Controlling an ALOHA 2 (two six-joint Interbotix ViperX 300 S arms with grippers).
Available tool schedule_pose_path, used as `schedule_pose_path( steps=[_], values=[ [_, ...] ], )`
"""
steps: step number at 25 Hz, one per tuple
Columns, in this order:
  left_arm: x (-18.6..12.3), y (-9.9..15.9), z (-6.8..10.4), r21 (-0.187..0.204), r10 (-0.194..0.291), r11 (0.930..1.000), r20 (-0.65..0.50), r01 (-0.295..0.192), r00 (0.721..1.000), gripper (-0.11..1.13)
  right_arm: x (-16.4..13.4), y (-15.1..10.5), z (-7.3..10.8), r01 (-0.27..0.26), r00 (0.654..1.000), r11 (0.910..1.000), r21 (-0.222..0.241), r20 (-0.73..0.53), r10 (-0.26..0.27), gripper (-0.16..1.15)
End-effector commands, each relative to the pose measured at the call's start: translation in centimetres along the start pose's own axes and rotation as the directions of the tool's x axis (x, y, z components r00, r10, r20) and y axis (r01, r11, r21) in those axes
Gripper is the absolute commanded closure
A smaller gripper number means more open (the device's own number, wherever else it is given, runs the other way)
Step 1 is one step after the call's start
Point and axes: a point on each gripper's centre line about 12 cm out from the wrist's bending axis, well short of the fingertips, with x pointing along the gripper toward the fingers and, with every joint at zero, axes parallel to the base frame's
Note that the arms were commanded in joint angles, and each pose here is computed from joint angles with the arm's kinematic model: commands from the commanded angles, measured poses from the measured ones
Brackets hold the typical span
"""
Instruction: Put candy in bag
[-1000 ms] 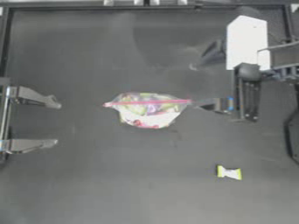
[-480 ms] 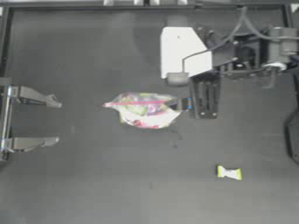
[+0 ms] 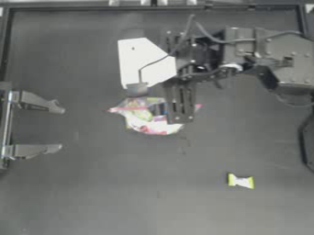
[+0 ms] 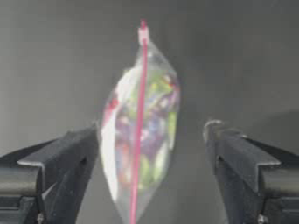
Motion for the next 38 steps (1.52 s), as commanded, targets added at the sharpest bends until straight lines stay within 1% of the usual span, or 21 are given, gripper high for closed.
schedule_pose_path(
  steps=[1, 6, 12, 16, 19, 28, 38],
  values=[
    [0.4, 0.2, 0.2, -0.004, 0.009, 1.0000, -0.005, -0.009, 1.000, 0.01, -0.8, -0.3, 1.4, -0.002, 0.999, 1.0000, -0.002, 0.041, 0.002, -0.01],
    [0.4, 0.2, 0.1, -0.004, 0.009, 1.0000, -0.007, -0.009, 1.000, 0.01, 0.3, -0.2, 2.3, -0.019, 0.999, 0.9997, -0.013, 0.038, 0.020, -0.01],
    [0.4, 0.2, 0.1, -0.002, 0.009, 1.0000, -0.007, -0.009, 1.000, 0.01, 1.9, -0.3, 3.3, -0.024, 0.999, 0.9992, -0.031, 0.023, 0.025, -0.01],
    [0.4, 0.2, 0.1, -0.006, 0.009, 0.9999, -0.008, -0.009, 1.000, 0.01, 2.6, -0.2, 3.9, -0.029, 0.999, 0.9981, -0.055, 0.013, 0.030, -0.01],
    [0.4, 0.2, 0.1, -0.006, 0.009, 0.9999, -0.008, -0.009, 1.000, 0.01, 3.2, -0.2, 4.3, -0.029, 1.000, 0.9978, -0.060, 0.005, 0.029, -0.01],
    [0.3, 0.2, -0.4, -0.009, 0.009, 0.9999, -0.019, -0.009, 1.000, 0.01, 5.3, 0.0, 4.9, -0.043, 0.999, 0.9960, -0.079, -0.026, 0.041, 0.00],
    [0.3, 0.3, -0.6, -0.014, 0.015, 0.9998, -0.025, -0.016, 1.000, 0.01, 7.3, 0.7, 4.9, -0.058, 0.997, 0.9944, -0.088, -0.053, 0.053, 0.00]
  ],
)
